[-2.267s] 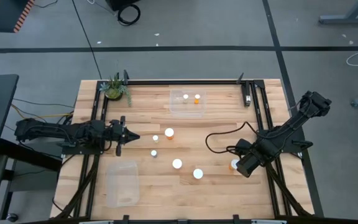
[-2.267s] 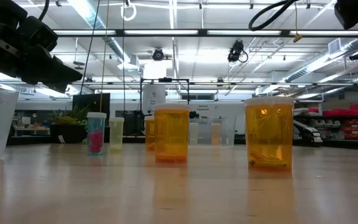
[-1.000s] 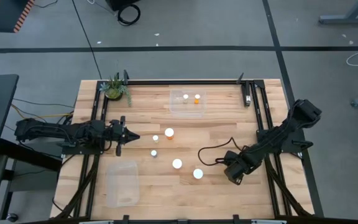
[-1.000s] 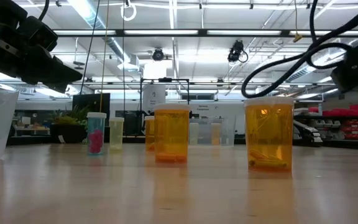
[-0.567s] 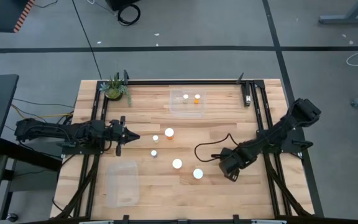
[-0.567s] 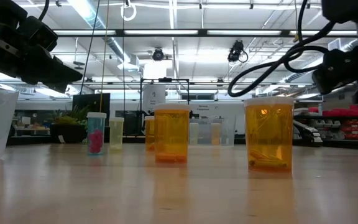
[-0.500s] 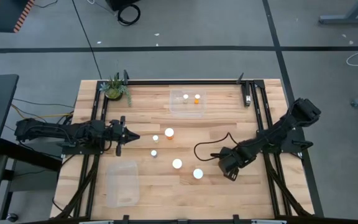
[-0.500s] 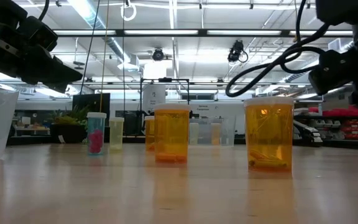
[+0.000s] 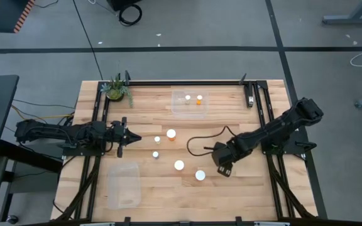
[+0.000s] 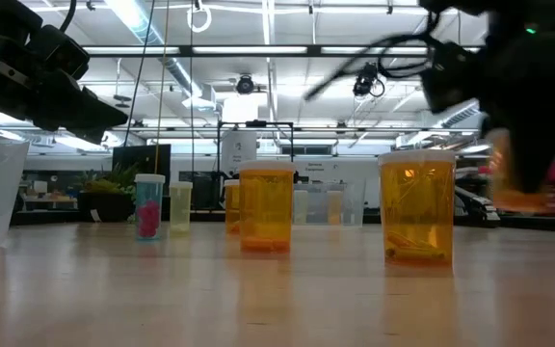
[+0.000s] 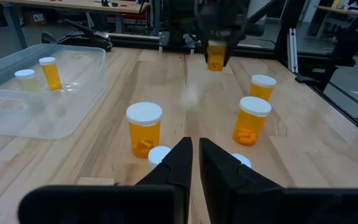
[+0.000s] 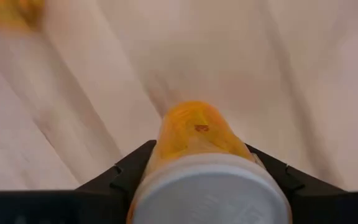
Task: Pick and place medicine bottles into bin by pill shape (circle, oval)
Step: Move the orange capsule bottle to the center of the table
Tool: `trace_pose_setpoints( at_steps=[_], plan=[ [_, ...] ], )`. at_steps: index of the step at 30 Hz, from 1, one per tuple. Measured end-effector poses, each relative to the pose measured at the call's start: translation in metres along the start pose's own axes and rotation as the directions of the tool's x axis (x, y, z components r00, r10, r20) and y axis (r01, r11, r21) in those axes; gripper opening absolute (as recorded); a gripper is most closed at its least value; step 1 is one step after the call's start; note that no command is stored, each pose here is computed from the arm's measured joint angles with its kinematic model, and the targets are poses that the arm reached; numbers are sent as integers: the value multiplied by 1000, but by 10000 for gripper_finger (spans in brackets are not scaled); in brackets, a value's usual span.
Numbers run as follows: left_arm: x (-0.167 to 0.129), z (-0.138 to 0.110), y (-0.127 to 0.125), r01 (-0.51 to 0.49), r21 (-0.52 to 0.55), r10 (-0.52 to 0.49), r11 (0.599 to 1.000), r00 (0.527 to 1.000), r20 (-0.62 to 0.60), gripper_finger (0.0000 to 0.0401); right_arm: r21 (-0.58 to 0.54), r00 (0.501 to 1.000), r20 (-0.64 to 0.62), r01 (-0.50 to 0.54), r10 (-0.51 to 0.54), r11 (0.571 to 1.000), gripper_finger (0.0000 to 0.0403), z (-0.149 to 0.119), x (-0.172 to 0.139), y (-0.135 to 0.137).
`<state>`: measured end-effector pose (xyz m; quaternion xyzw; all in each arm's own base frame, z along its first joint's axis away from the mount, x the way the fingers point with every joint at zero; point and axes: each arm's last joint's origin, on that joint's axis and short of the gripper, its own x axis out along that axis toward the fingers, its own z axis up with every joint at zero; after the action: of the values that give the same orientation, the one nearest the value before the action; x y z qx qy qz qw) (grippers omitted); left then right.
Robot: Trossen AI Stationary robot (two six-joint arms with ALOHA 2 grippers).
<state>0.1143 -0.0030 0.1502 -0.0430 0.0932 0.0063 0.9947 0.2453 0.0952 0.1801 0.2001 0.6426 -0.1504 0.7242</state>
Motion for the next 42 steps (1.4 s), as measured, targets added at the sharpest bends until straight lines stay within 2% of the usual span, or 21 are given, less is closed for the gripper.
trace_pose_setpoints(
  at_steps=[4, 12, 19, 26, 31, 35, 42],
  plan=[
    [0, 0, 0, 0, 0, 0, 1000, 1000, 0, 32, -51, 998, 64, 9, -6, 999, 204, 22, -17, 1],
    [0, 0, 0, 0, 0, 0, 1000, 1000, 0, 32, -201, 997, 45, 71, -63, 977, 204, 87, -22, 5],
    [0, 0, 0, 0, 0, 0, 1000, 1000, 0, 38, -353, 996, 68, 81, -61, 932, 203, 145, -20, 16],
    [0, 0, 0, 0, 0, 0, 1000, 1000, 1, 28, -455, 996, 77, 75, -44, 887, 205, 188, -11, 23],
    [0, 0, 0, 0, 0, 0, 1000, 1000, 0, 32, -525, 998, 61, 31, 1, 850, 207, 204, 0, 38],
    [0, 0, 0, 0, 0, 0, 1000, 1000, 0, 38, -568, 999, 39, 29, -9, 822, 207, 207, 12, 44],
    [0, 0, 0, 1, 0, -1, 1000, 1000, 0, 33, -565, 1000, 9, 20, -18, 825, 216, 204, 17, 46]
  ],
)
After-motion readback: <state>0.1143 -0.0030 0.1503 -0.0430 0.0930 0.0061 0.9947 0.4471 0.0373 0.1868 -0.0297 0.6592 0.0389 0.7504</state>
